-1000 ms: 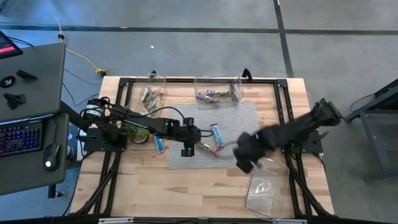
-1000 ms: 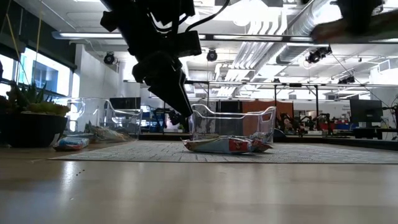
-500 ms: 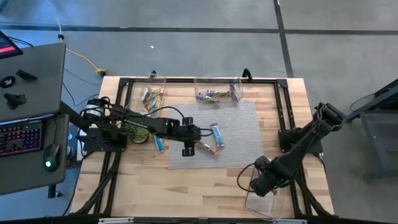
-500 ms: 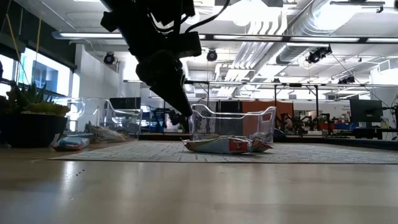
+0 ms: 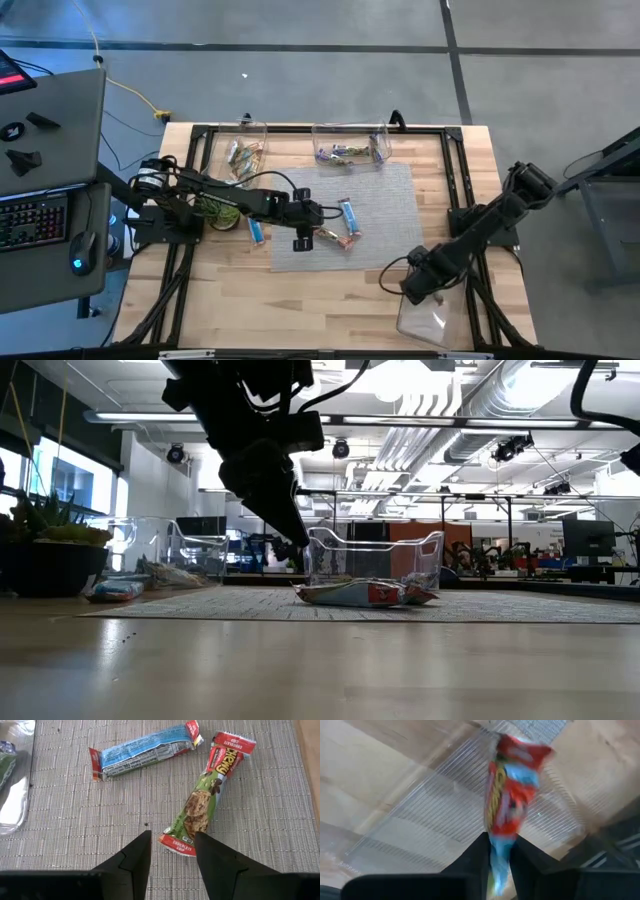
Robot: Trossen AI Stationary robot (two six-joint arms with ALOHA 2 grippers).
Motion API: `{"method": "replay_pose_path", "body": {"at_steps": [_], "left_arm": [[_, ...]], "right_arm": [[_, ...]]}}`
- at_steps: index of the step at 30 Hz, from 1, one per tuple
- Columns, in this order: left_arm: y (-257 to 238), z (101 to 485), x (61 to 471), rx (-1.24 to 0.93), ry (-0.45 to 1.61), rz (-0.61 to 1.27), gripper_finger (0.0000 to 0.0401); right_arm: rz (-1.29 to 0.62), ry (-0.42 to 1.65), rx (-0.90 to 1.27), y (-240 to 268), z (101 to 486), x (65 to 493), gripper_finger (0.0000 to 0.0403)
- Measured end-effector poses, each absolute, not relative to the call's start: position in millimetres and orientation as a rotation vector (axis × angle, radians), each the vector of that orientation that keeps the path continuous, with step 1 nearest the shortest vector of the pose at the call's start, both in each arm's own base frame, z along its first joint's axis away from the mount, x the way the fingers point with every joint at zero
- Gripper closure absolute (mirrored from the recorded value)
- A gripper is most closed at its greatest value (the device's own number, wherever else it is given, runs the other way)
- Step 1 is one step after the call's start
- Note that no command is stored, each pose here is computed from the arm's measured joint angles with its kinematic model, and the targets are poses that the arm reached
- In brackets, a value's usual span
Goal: Pick and place Granola Bars by type
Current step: Put the red granola bar into the bottom transparent bin
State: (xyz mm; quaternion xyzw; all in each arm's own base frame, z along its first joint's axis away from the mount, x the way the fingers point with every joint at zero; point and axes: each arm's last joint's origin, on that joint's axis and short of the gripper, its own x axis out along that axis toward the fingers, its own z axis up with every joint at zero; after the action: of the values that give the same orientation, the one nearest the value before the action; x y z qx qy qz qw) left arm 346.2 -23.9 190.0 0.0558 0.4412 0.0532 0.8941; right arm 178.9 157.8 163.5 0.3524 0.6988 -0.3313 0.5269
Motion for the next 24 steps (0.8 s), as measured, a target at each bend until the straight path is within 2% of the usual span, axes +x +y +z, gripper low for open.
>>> {"method": "replay_pose_path", "body": {"at_steps": [10,17,20,24], "left_arm": [[-24,190,346,0.115,0.911,0.111,0.0256],[-24,190,346,0.116,0.912,0.099,0.0256],[-26,190,347,0.089,0.914,0.040,0.0256],[-29,187,351,0.043,0.896,-0.059,0.0256]], "right_arm": [[-0.674,1.678,0.855,167,183,193,0.0301],[-0.682,1.768,0.871,171,206,194,0.0295],[-0.713,1.692,0.823,170,221,199,0.0295],[-0.716,1.400,0.630,164,240,210,0.0295]]}}
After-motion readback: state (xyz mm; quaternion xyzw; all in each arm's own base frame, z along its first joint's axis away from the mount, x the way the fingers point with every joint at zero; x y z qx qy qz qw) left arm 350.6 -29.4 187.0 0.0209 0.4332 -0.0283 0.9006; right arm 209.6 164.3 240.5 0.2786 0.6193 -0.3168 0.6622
